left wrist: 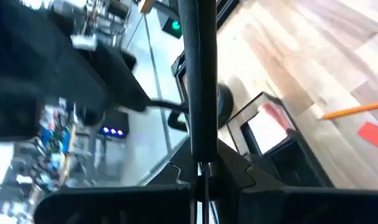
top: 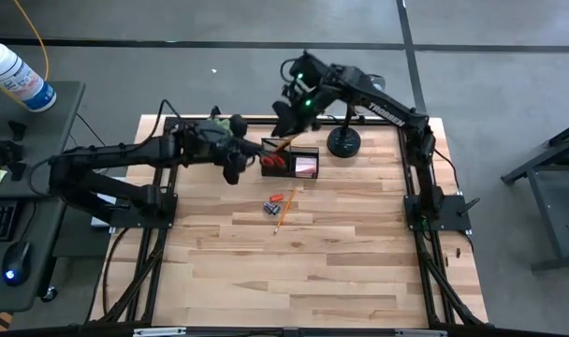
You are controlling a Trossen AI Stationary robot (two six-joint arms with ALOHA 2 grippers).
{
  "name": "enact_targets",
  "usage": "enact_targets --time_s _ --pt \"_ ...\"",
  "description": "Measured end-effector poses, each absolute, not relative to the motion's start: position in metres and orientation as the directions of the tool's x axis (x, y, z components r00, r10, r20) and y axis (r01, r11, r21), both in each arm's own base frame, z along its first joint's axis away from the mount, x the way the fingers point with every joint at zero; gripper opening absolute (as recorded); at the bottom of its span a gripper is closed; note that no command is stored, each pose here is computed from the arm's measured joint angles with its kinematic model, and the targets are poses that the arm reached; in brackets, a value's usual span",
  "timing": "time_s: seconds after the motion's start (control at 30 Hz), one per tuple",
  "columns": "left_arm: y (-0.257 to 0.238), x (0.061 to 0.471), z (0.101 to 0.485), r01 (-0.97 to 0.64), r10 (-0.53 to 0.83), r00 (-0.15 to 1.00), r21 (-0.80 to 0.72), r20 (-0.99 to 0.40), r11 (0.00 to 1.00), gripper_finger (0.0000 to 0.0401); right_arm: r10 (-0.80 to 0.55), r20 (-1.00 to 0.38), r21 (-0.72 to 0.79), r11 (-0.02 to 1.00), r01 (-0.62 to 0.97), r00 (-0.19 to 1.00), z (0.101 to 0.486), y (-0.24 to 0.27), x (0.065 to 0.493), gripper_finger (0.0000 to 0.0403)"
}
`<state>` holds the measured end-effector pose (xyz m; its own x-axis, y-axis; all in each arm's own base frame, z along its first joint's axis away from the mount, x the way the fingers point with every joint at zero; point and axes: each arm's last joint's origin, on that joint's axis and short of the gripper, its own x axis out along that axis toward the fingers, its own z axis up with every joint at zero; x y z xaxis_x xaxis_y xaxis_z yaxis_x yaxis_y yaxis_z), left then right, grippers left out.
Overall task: Pick and place office supplies into organizer
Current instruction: Put the black scissors into the desk organizer
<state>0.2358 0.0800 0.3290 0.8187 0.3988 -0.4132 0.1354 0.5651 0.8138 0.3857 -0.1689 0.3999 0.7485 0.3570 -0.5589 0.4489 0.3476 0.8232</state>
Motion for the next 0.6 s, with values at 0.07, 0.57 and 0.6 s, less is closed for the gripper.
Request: enact_targets --time_s 0.07,0.57,0.6 --pt "0.087 0.234 0.329 0.120 0.386 0.825 0.795 -0.413 0.594 0.0004 0.288 -0.545 0.819 0.386 0.425 0.787 0.410 -0.179 0.378 0.0175" --pt "0.159 0.206 0.345 -0.100 0.231 0.958 0.553 -0.172 0.827 0.0003 -0.211 -0.270 0.660 0.670 0.340 0.939 0.488 -0.175 0.350 0.0177" --pt "0.163 0.205 0.342 -0.096 0.210 0.964 0.525 -0.162 0.846 0.0003 -0.209 -0.267 0.652 0.680 0.336 0.941 0.490 -0.170 0.351 0.0177"
